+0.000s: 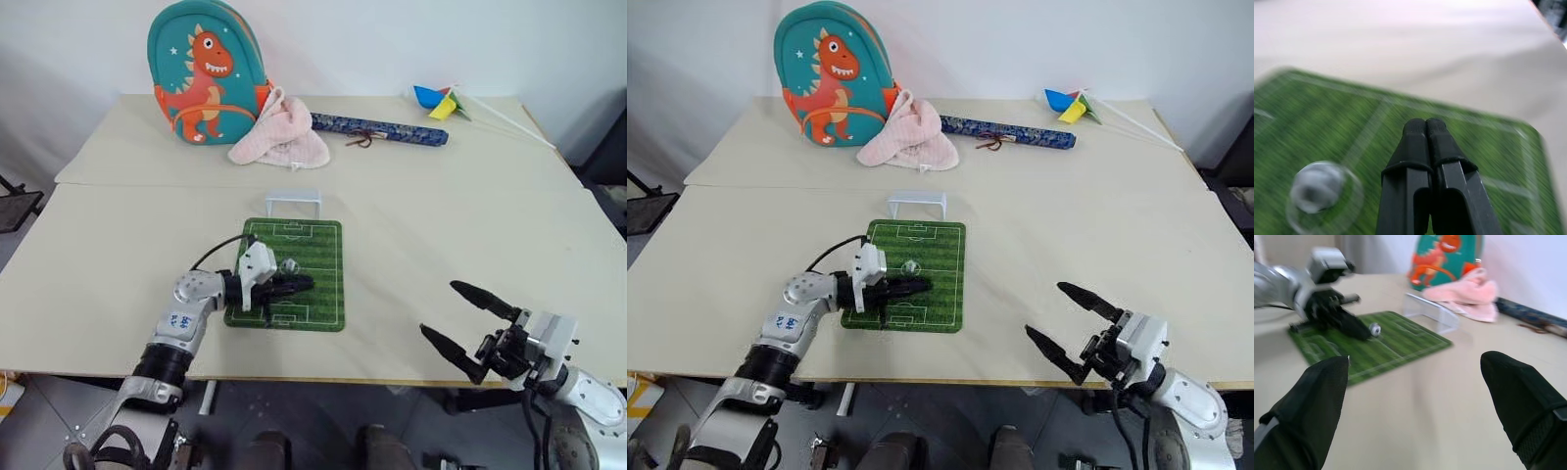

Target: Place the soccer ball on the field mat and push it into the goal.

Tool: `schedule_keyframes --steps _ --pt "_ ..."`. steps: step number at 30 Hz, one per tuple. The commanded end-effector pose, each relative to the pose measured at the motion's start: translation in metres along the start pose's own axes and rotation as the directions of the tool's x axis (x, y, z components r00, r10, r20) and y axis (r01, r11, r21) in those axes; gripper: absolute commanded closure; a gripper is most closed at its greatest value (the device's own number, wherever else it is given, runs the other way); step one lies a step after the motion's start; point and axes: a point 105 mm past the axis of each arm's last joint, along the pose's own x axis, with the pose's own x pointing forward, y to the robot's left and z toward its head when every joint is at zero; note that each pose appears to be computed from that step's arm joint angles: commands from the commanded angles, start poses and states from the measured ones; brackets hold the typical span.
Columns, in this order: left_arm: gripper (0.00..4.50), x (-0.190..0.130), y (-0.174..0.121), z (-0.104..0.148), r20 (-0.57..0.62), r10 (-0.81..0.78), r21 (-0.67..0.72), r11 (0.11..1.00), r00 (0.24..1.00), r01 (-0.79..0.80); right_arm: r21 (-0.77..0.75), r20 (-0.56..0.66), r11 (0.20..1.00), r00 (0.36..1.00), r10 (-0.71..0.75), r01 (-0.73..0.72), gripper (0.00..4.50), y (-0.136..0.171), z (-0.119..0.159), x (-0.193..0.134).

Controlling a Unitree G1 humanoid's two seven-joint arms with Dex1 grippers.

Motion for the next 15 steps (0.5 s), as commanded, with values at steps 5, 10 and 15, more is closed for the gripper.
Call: schedule_keyframes --steps 5,10,15 --pt "4.42 -0.054 -0.030 0.018 0.055 -0.151 -0.008 0.988 0.987 0.151 -0.050 0.002 0.998 0.999 -0.033 0.033 0.00 0.001 0.002 -0.001" --pt "4.42 -0.119 -0.018 0.018 -0.035 0.026 -0.012 1.000 0.999 -0.026 -0.048 0.006 0.999 1.000 0.004 -0.004 0.00 0.000 0.001 -0.002" --pt "4.42 -0.178 -0.016 0.003 -0.123 0.231 -0.051 0.970 0.965 -0.239 -0.045 0.025 0.998 0.999 0.036 -0.034 0.00 -0.007 0.003 -0.001"
